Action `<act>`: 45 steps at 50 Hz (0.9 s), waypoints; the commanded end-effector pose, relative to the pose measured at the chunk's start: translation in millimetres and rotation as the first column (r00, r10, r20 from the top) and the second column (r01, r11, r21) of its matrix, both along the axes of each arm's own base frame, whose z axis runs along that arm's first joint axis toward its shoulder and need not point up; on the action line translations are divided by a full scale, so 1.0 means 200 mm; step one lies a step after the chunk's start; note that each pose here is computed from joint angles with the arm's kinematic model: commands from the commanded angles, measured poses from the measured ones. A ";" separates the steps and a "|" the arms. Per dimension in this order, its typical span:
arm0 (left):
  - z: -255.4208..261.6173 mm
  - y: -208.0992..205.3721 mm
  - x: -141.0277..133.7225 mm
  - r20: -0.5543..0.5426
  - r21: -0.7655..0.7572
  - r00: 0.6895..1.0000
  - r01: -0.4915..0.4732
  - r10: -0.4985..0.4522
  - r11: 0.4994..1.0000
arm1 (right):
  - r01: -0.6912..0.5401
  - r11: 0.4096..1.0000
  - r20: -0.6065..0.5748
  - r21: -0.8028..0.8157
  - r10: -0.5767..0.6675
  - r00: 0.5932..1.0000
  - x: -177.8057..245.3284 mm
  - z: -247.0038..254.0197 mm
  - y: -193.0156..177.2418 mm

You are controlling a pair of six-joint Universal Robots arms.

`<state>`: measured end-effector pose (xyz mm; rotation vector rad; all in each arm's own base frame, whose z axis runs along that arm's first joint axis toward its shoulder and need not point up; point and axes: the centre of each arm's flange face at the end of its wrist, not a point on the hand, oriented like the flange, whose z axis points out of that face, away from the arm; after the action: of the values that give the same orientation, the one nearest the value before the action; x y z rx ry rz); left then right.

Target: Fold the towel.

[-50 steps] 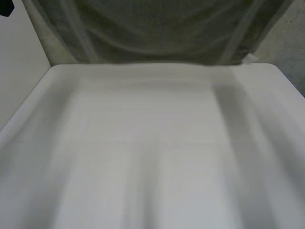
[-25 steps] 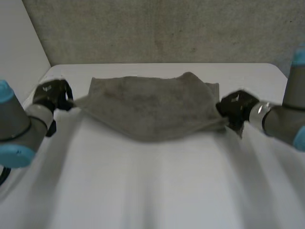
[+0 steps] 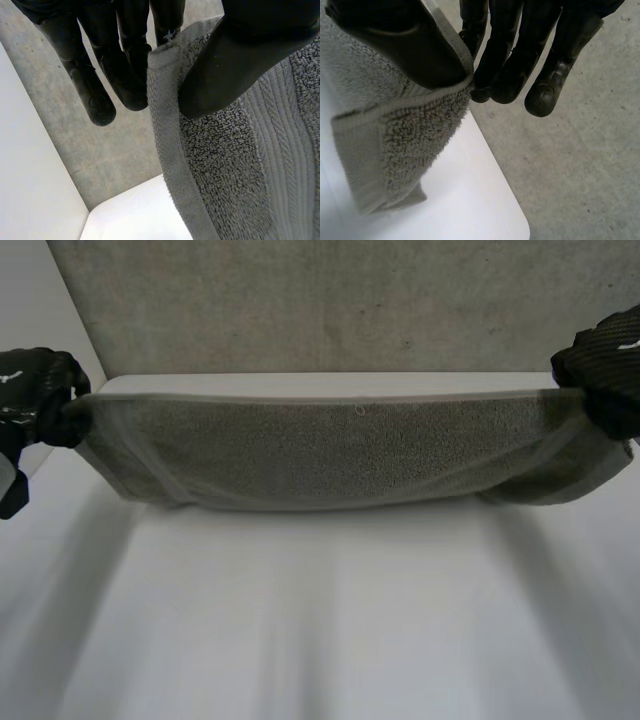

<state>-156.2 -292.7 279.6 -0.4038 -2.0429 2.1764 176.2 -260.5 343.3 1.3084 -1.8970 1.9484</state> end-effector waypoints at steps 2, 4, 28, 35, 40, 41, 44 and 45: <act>-0.08 -0.03 0.03 -0.070 0.070 0.998 0.007 -0.002 0.997 | -0.011 0.996 0.004 0.093 0.011 1.000 -0.04 -0.13 -0.17; -0.14 -0.06 0.02 -0.070 0.107 0.998 0.008 -0.001 0.994 | -0.005 0.993 -0.003 0.121 0.005 1.000 -0.04 -0.18 -0.21; -0.65 -0.70 -0.22 -0.063 0.140 0.995 0.088 -0.080 0.986 | 0.075 0.997 -0.072 0.008 -0.074 0.995 0.27 -0.79 -0.76; -0.73 -0.75 -0.24 -0.064 0.145 0.994 0.093 -0.084 0.985 | 0.082 0.995 -0.060 -0.052 -0.086 0.995 0.32 -0.86 -0.81; -0.76 -0.77 -0.24 -0.066 0.150 0.996 0.070 -0.061 0.986 | 0.087 0.993 -0.052 -0.083 -0.092 0.994 0.35 -0.91 -0.85; -0.76 -0.77 -0.24 -0.066 0.150 0.996 0.070 -0.061 0.986 | 0.099 0.991 -0.053 -0.085 -0.104 0.993 0.35 -0.91 -0.86; -0.74 -0.77 -0.25 -0.065 0.145 0.996 0.070 -0.061 0.987 | 0.132 0.987 -0.046 -0.094 -0.137 0.990 0.34 -0.90 -0.87; -0.73 -0.76 -0.26 -0.066 0.142 0.996 0.069 -0.060 0.987 | 0.132 0.987 -0.046 -0.094 -0.137 0.990 0.34 -0.90 -0.87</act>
<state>-205.4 -446.4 128.5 -0.3829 -2.1084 1.9539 245.3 -429.9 162.6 1.2132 -1.8035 1.8970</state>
